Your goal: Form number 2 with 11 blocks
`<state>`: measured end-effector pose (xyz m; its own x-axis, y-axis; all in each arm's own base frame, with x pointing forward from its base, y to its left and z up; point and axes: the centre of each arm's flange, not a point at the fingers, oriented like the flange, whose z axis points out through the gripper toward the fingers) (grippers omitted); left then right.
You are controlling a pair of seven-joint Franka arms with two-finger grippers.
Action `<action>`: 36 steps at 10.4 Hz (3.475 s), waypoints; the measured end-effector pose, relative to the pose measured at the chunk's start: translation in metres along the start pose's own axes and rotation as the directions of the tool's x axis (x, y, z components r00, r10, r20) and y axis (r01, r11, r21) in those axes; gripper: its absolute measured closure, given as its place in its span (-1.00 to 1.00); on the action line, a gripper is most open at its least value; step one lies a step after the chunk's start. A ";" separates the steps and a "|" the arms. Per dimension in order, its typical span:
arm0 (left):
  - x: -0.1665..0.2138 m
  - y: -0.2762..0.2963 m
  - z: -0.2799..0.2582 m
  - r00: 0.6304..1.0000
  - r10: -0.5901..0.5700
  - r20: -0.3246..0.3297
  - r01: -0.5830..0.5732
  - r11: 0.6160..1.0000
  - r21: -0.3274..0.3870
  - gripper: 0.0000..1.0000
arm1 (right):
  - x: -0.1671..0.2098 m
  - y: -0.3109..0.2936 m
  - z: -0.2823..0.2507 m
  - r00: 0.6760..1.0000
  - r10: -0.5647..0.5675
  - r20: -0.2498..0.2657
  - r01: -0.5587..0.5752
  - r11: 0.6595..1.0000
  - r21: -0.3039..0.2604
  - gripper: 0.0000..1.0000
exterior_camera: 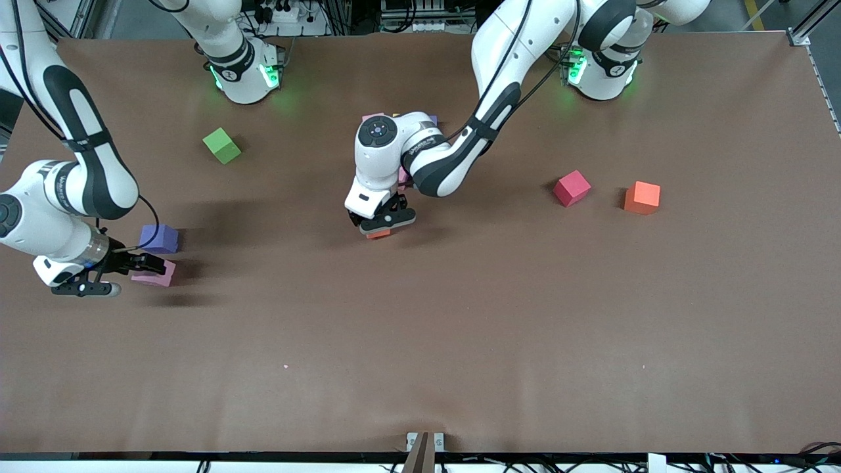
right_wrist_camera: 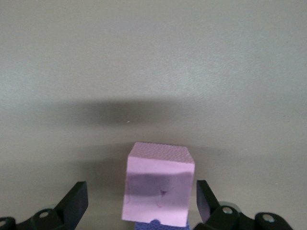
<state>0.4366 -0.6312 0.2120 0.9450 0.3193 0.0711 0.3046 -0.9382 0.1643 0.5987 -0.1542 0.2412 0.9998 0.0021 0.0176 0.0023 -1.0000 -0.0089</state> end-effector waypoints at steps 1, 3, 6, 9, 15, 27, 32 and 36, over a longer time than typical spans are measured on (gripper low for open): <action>-0.004 0.000 0.002 1.000 0.005 0.002 -0.005 1.000 0.002 -0.15 | -0.001 0.008 0.003 1.000 -0.011 -0.007 0.011 1.000 -0.006 -1.00; -0.012 0.001 0.006 1.000 0.015 0.005 -0.015 1.000 0.006 -0.15 | -0.003 0.017 0.014 1.000 -0.013 -0.018 0.013 1.000 -0.008 -1.00; -0.020 0.003 0.009 1.000 0.026 0.007 -0.026 1.000 0.008 -0.17 | -0.003 0.016 0.026 1.000 -0.013 -0.023 0.013 1.000 -0.001 -1.00; -0.023 0.003 0.010 1.000 0.029 0.008 -0.030 1.000 0.009 -0.48 | -0.003 0.015 0.031 0.999 -0.014 -0.040 0.014 1.000 -0.001 -0.96; 0.003 0.014 -0.029 0.999 -0.040 -0.008 0.040 0.999 -0.032 -1.00 | -0.008 -0.005 0.051 0.992 -0.108 -0.063 0.109 0.994 0.004 -0.20; 0.178 -0.291 -0.133 0.919 -0.395 0.015 0.371 0.874 0.314 -1.00 | -0.024 -0.385 -0.009 0.933 0.341 0.117 -0.348 0.936 0.047 -0.20; 0.203 -0.442 -0.158 0.807 -0.586 0.072 0.537 0.779 0.322 -1.00 | -0.067 -0.497 -0.043 0.730 0.666 0.155 -0.673 0.740 -0.011 -0.20; 0.170 -0.475 -0.131 0.781 -0.620 0.078 0.573 0.761 0.304 -1.00 | -0.082 -0.543 -0.063 0.460 0.876 0.143 -0.881 0.470 -0.046 -0.20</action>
<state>0.4372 -0.1134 0.2745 0.5587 0.8201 -0.1234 0.8097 -0.5716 -0.1330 0.5140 0.3880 0.3074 0.4647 -0.8738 -0.1431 -0.8808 -0.4727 0.0263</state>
